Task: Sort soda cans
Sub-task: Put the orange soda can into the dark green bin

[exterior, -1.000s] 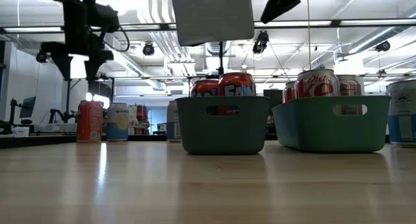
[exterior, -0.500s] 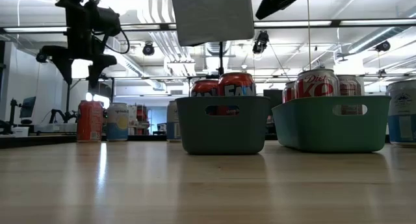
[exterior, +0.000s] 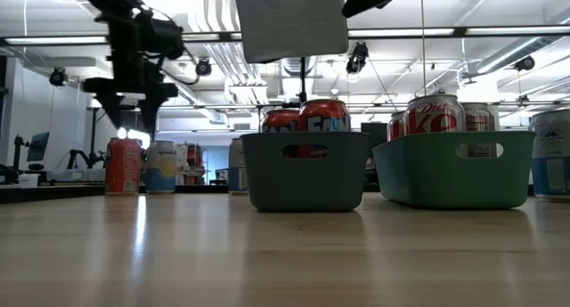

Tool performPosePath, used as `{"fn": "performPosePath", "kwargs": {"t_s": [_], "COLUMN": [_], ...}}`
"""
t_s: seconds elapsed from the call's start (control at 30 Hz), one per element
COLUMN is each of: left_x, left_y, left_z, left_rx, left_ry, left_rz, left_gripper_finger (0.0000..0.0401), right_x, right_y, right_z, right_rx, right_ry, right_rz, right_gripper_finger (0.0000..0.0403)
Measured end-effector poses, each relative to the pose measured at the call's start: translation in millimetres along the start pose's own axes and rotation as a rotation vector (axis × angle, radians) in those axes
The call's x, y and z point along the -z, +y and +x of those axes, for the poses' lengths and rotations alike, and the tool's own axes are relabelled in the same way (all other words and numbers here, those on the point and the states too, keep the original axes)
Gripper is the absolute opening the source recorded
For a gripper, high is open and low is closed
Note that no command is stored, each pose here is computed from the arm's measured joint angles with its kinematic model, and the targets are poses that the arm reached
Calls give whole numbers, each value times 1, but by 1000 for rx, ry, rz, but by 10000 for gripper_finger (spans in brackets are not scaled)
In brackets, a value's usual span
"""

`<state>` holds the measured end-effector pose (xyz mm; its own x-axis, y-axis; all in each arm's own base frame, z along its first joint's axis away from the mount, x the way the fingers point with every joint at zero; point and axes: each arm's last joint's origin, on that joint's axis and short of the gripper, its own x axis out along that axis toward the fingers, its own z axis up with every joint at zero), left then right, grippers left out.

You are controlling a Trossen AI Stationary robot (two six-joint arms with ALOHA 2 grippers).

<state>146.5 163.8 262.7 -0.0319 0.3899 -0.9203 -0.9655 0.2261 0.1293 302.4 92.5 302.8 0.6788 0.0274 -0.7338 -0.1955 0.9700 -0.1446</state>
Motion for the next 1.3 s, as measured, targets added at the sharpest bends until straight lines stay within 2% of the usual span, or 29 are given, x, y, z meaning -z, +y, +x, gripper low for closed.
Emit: {"fn": "performPosePath", "kwargs": {"t_s": [0.1, 0.27, 0.53, 0.7, 0.77, 1.07, 1.3], "left_x": [-13, -48, -91, -91, -91, -94, -94], "left_y": [-12, -13, -5, 12, 17, 19, 16], "left_z": [-1, -1, 10, 36, 44, 41, 57], "left_rx": [-5, -115, -130, -193, -155, -123, -153], "left_ry": [-6, 24, 144, 346, 397, 375, 425], "left_rz": [78, 168, 195, 226, 201, 178, 117], "left_gripper_finger": [337, 337, 337, 337, 336, 336, 336], "right_x": [-1, -1, 6, 13, 17, 17, 18], "right_y": [-2, -2, -2, -1, 0, -2, -2], "right_z": [0, 0, 1, 6, 9, 11, 11], "right_rx": [4, 5, 5, 4, 4, 10, 9], "right_ry": [-8, -8, 51, 76, 90, 79, 82], "right_rz": [5, 46, 105, 121, 121, 85, 85], "right_gripper_finger": [244, 245, 236, 247, 252, 267, 260]}}
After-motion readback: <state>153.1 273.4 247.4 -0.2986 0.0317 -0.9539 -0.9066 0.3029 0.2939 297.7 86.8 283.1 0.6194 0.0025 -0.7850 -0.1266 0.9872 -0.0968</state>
